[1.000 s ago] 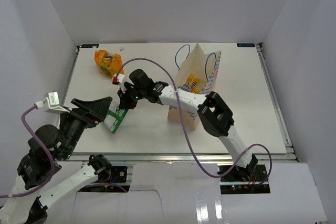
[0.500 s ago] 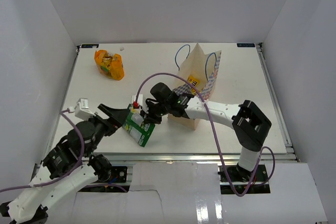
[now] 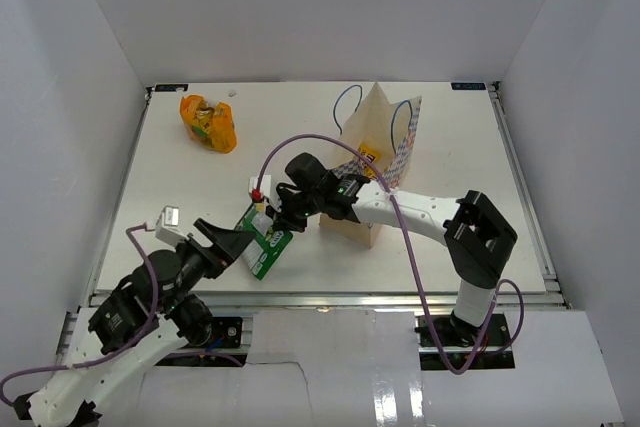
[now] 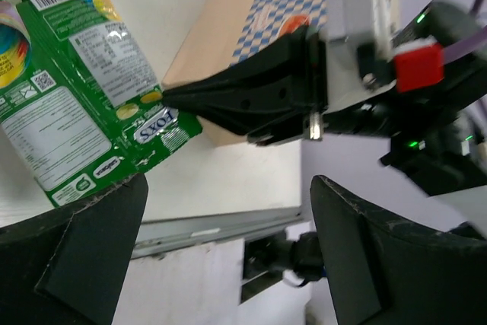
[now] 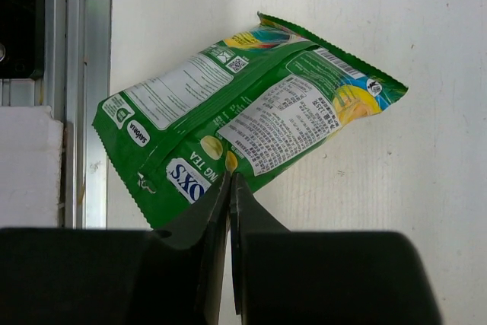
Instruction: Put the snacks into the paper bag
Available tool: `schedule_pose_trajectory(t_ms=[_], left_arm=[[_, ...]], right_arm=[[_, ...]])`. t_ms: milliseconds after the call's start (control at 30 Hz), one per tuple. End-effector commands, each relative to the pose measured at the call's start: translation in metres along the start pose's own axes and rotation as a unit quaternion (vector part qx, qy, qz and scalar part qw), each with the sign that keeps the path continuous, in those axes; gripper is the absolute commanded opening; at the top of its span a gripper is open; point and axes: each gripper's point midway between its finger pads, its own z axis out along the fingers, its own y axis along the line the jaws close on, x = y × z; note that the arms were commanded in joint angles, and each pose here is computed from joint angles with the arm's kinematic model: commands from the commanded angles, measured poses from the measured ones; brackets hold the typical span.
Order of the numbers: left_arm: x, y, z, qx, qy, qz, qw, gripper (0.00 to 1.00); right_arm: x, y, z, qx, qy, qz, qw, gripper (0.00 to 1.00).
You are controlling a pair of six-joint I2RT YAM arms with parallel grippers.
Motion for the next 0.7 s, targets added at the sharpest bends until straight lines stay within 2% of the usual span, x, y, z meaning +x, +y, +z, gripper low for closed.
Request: schedule_pose_trajectory(t_ms=[0, 167, 233, 267, 300, 400, 467, 667], left_arm=[[-0.026, -0.002, -0.008, -0.004, -0.065, -0.1, 0.993, 0.98], [-0.011, 0.016, 0.0, -0.074, -0.039, -0.161, 0.983, 0.98], [0.009, 0.048, 0.004, -0.187, -0.009, -0.176, 0.966, 0.98], [0.009, 0.042, 0.003, -0.182, -0.008, -0.202, 0.962, 0.98], [0.019, 0.053, 0.002, -0.233, 0.006, -0.217, 0.948, 0.98], [0.034, 0.069, 0.0, -0.296, 0.022, -0.247, 0.922, 0.98], [0.042, 0.075, 0.003, -0.307, 0.024, -0.274, 0.911, 0.98], [0.046, 0.088, 0.027, -0.254, -0.007, -0.327, 0.91, 0.98]], right_arm=[[-0.03, -0.004, -0.015, 0.007, -0.039, -0.021, 0.999, 0.08], [-0.045, -0.006, -0.024, 0.012, -0.057, -0.033, 0.998, 0.08], [-0.054, -0.014, -0.03, 0.021, -0.068, -0.032, 0.997, 0.08], [-0.057, -0.015, -0.03, 0.022, -0.071, -0.032, 0.997, 0.08], [-0.059, -0.019, -0.031, 0.026, -0.073, -0.031, 0.997, 0.08], [-0.065, -0.026, -0.033, 0.031, -0.079, -0.027, 0.996, 0.08], [-0.069, -0.028, -0.033, 0.032, -0.083, -0.023, 0.996, 0.08], [-0.07, -0.028, -0.032, 0.025, -0.085, -0.008, 0.996, 0.08]])
